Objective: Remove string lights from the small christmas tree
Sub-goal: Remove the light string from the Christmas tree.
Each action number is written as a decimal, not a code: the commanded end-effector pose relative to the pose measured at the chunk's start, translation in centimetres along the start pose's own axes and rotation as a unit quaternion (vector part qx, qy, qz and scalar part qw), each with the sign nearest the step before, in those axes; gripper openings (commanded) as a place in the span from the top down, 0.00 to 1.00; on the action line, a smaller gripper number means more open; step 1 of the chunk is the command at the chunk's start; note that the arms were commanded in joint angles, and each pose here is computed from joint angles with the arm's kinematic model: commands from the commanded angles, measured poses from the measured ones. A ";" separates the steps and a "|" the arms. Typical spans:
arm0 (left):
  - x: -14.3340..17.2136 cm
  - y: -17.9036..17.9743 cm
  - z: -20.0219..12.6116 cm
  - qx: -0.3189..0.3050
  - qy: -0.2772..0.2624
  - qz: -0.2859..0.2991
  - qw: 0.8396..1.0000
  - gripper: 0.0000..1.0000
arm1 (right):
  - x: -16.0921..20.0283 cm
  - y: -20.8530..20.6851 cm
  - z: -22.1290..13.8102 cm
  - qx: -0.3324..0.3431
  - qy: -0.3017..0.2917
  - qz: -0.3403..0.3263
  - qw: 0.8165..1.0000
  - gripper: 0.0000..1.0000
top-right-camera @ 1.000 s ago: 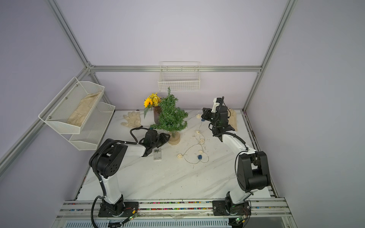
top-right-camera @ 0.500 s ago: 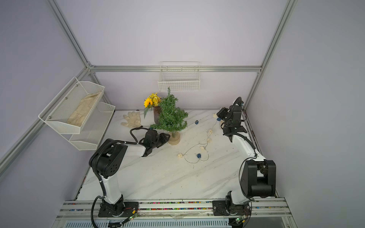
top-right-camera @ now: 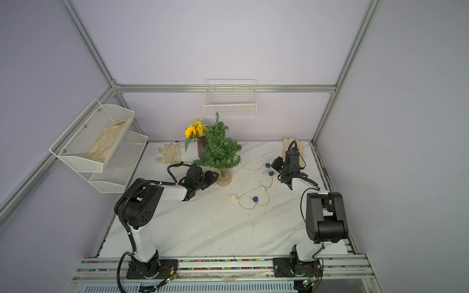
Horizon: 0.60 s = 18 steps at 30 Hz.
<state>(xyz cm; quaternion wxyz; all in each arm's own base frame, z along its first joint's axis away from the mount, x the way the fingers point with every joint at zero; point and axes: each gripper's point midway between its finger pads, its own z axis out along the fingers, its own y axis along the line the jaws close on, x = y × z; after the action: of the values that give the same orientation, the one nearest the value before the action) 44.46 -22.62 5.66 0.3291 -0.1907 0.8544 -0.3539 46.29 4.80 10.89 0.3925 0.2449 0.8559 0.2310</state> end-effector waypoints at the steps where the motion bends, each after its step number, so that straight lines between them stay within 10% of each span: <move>1: 2.3 4.6 0.1 -0.088 0.047 -0.002 0.995 0.62 | 1.5 3.1 0.6 -0.046 0.021 -0.039 0.998 0.74; 6: 2.3 4.7 0.1 -0.090 0.046 -0.002 0.995 0.62 | 4.3 5.7 4.2 -0.056 0.070 -0.087 0.992 0.53; 18: 2.3 4.8 0.0 -0.091 0.045 -0.004 0.995 0.62 | 7.5 3.8 13.3 0.065 0.111 -0.103 0.986 0.46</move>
<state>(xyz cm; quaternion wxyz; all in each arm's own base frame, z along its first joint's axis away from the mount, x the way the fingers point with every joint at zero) 44.47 -22.59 5.66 0.3281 -0.1907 0.8544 -0.3550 53.68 16.70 4.00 0.3332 0.1297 0.9072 0.2217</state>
